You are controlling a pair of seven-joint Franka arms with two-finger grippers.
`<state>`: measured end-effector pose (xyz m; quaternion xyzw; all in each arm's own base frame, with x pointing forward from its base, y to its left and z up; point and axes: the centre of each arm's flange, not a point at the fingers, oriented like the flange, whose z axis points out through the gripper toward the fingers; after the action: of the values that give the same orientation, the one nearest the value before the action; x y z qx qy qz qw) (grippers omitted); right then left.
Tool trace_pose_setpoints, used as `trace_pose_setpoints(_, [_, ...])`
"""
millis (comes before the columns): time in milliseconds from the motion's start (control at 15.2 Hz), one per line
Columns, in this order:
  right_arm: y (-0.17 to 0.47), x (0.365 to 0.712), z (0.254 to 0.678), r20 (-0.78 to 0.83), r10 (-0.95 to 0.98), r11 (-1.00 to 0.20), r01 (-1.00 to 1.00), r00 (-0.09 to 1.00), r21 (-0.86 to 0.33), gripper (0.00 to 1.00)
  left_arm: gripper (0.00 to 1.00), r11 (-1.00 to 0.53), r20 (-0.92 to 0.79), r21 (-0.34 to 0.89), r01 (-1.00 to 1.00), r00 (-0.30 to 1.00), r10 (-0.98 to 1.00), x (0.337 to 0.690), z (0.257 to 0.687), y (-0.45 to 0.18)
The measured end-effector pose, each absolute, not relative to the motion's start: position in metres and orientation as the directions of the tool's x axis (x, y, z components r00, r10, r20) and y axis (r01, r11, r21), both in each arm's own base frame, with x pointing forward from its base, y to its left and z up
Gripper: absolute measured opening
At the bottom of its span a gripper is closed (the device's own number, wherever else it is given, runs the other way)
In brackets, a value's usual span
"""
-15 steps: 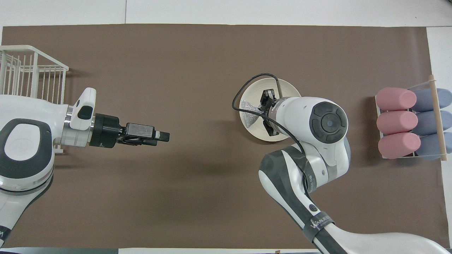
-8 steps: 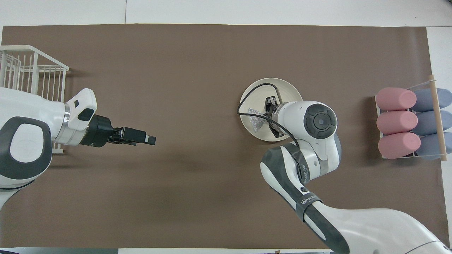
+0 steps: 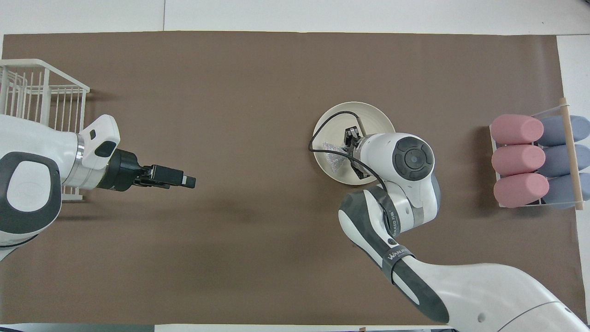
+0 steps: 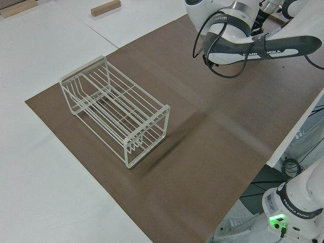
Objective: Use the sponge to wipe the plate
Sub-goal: 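Rub the sponge around the white plate surface with the right gripper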
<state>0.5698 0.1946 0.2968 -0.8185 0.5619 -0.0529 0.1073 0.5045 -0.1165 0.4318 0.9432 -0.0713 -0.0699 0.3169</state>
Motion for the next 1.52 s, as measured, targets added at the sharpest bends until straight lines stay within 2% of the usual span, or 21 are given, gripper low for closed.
trace_pose_setpoints(264, [0.176,0.574,0.295,-0.022,-0.924,-0.366,-0.901,0.381,-0.233,0.11,1.0,-0.803,-0.085,0.588,-0.094,0.98,-0.177,0.505,0.431,-0.113])
trace_pose_setpoints(725, [0.238,0.553,0.295,-0.056,-0.936,-0.32,-0.909,0.346,-0.268,0.11,1.0,-0.843,-0.112,0.537,-0.035,0.987,-0.112,0.508,0.431,-0.106])
trace_pose_setpoints(923, [0.222,0.558,0.294,-0.039,-0.925,-0.354,-0.895,0.378,-0.27,0.11,1.0,-0.847,-0.099,0.531,-0.036,0.99,-0.104,0.511,0.433,-0.106])
trace_pose_setpoints(1187, [0.169,0.575,0.293,0.005,-0.9,-0.42,-0.867,0.435,-0.269,0.11,1.0,-0.851,-0.066,0.523,-0.045,0.993,-0.093,0.517,0.435,-0.109])
trace_pose_setpoints(1516, [0.18,0.571,0.293,-0.003,-0.903,-0.413,-0.87,0.429,-0.269,0.11,1.0,-0.854,-0.042,0.517,-0.05,0.996,-0.084,0.523,0.436,-0.111])
